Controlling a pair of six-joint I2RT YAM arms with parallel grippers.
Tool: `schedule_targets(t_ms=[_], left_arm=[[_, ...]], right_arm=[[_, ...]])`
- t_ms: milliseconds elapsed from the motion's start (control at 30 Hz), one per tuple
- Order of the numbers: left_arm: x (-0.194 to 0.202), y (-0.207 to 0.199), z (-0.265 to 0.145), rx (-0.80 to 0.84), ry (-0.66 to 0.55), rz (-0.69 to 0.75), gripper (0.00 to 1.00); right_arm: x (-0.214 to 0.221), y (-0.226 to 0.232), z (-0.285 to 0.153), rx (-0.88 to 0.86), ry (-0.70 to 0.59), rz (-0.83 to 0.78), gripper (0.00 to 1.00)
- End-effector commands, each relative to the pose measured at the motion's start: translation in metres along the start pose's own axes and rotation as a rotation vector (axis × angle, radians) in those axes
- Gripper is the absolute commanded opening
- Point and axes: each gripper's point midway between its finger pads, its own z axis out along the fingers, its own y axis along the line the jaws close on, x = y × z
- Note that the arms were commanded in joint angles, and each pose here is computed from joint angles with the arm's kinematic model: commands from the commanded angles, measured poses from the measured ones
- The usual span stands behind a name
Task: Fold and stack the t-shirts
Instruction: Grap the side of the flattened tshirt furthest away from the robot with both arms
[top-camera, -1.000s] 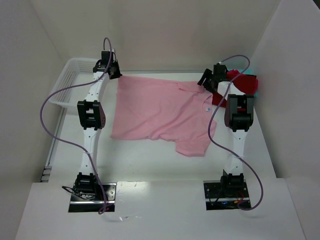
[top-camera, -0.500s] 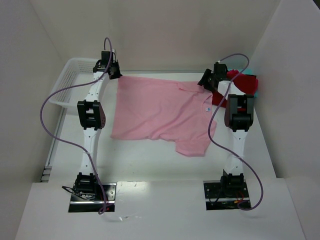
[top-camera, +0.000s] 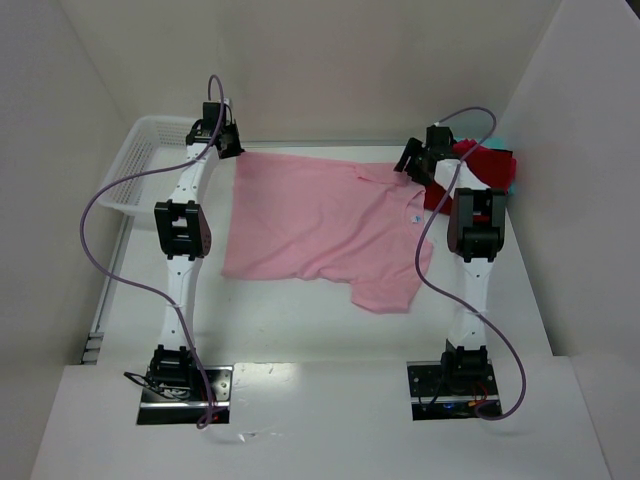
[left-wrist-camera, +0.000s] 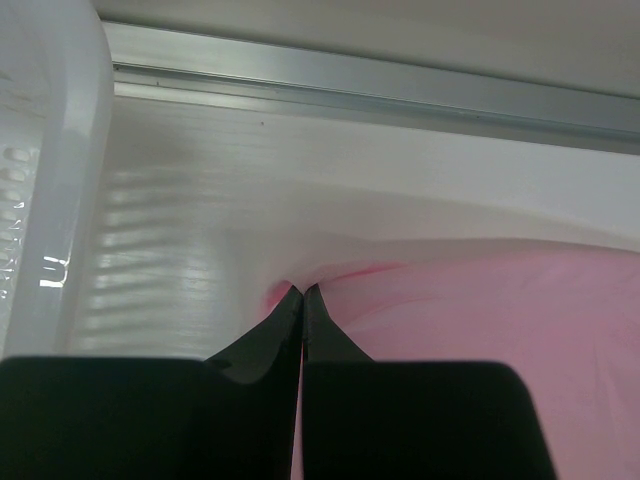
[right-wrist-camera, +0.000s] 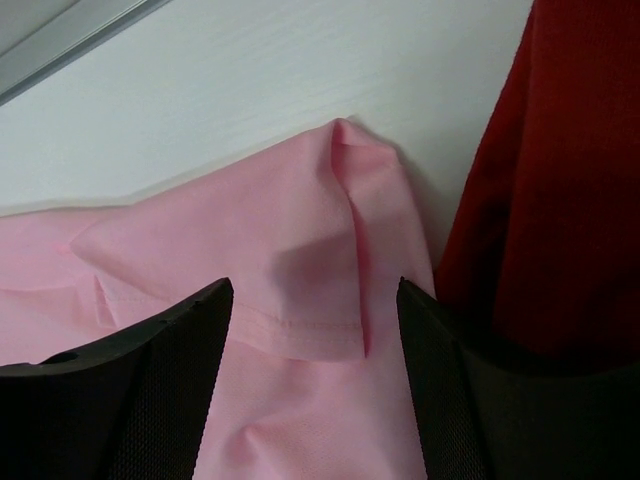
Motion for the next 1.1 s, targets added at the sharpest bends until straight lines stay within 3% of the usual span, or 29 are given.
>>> schedule_targets(t_ms=[0, 100, 233, 467, 633, 767, 833, 867, 1067], left_arm=[[-0.02, -0.001, -0.011, 0.015, -0.042, 0.01, 0.0], [-0.019, -0.001, -0.011, 0.015, -0.042, 0.01, 0.0], [-0.019, -0.001, -0.011, 0.015, -0.042, 0.01, 0.0], [-0.019, -0.001, -0.011, 0.015, -0.042, 0.01, 0.0], [-0.019, -0.001, -0.011, 0.015, -0.042, 0.01, 0.0], [-0.019, -0.001, -0.011, 0.015, -0.042, 0.01, 0.0], [-0.019, -0.001, -0.011, 0.015, -0.042, 0.01, 0.0], [-0.019, -0.001, -0.011, 0.015, -0.042, 0.01, 0.0], [-0.023, 0.004, -0.015, 0.008, -0.044, 0.013, 0.0]], right_arm=[[-0.013, 0.001, -0.001, 0.031, -0.025, -0.043, 0.73], [-0.013, 0.001, 0.003, 0.031, -0.025, -0.044, 0.71], [0.0, 0.004, 0.01, 0.017, 0.004, -0.038, 0.61], [0.007, 0.016, 0.018, -0.013, 0.02, -0.04, 0.58], [0.008, 0.015, 0.024, -0.012, 0.021, -0.029, 0.4], [0.008, 0.017, 0.027, -0.015, 0.035, -0.027, 0.14], [0.002, 0.018, 0.026, -0.01, 0.021, -0.02, 0.09], [0.002, 0.016, 0.027, -0.001, 0.016, -0.02, 0.02], [-0.048, 0.041, -0.002, -0.026, -0.084, -0.02, 0.0]])
